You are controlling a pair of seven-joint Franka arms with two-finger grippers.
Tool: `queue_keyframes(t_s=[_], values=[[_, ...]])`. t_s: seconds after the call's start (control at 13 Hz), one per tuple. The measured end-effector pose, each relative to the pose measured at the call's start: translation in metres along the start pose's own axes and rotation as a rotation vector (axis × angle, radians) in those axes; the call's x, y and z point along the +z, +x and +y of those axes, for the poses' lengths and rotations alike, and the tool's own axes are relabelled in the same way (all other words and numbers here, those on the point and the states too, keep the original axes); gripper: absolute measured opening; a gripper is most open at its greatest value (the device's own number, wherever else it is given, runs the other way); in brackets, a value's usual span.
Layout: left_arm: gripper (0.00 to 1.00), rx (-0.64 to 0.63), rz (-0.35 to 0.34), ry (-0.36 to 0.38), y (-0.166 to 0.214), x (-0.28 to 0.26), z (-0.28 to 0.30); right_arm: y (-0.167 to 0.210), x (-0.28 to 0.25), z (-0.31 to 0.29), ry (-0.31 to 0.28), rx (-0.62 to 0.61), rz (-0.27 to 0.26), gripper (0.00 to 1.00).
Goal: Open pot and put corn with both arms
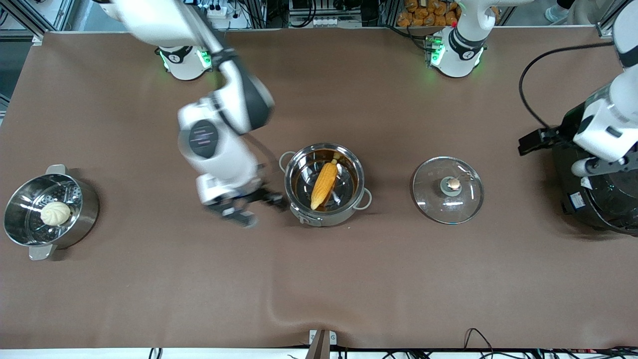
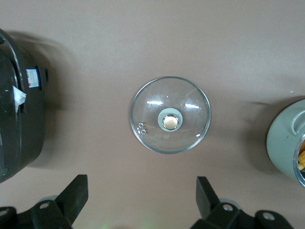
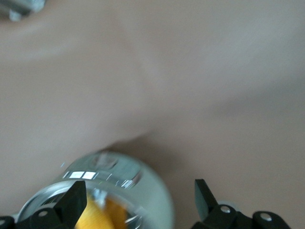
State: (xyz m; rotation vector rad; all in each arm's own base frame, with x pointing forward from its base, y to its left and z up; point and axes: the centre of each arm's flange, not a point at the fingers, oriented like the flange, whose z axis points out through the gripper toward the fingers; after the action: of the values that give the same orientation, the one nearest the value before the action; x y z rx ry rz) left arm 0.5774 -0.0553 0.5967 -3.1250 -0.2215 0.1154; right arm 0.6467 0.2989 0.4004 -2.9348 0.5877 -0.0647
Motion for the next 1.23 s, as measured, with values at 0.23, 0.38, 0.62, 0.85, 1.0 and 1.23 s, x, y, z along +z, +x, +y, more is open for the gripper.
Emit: queue_keyframes(t_s=[0.23,0.38,0.62,0.85,1.0,1.23], values=[[1.00,-0.019,0.026,-0.003,-0.020,-0.034,-0.014,0.070,-0.032,0.116,-0.013,-0.085,0.005,1.00],[1.00,-0.023,0.027,-0.001,-0.035,-0.048,-0.019,0.088,-0.063,0.200,-0.013,-0.159,0.010,1.00],[1.00,-0.023,0.024,0.002,-0.044,-0.056,-0.021,0.070,-0.120,0.288,-0.044,-0.192,0.004,1.00],[1.00,-0.023,0.033,0.001,-0.050,-0.062,-0.024,0.036,-0.193,0.292,-0.110,-0.237,-0.058,1.00],[1.00,-0.022,0.042,0.000,-0.055,-0.065,-0.024,0.029,-0.238,0.290,-0.153,-0.285,-0.049,1.00],[1.00,-0.019,0.057,0.000,-0.060,-0.061,-0.023,0.031,-0.249,0.291,-0.170,-0.335,-0.039,1.00]])
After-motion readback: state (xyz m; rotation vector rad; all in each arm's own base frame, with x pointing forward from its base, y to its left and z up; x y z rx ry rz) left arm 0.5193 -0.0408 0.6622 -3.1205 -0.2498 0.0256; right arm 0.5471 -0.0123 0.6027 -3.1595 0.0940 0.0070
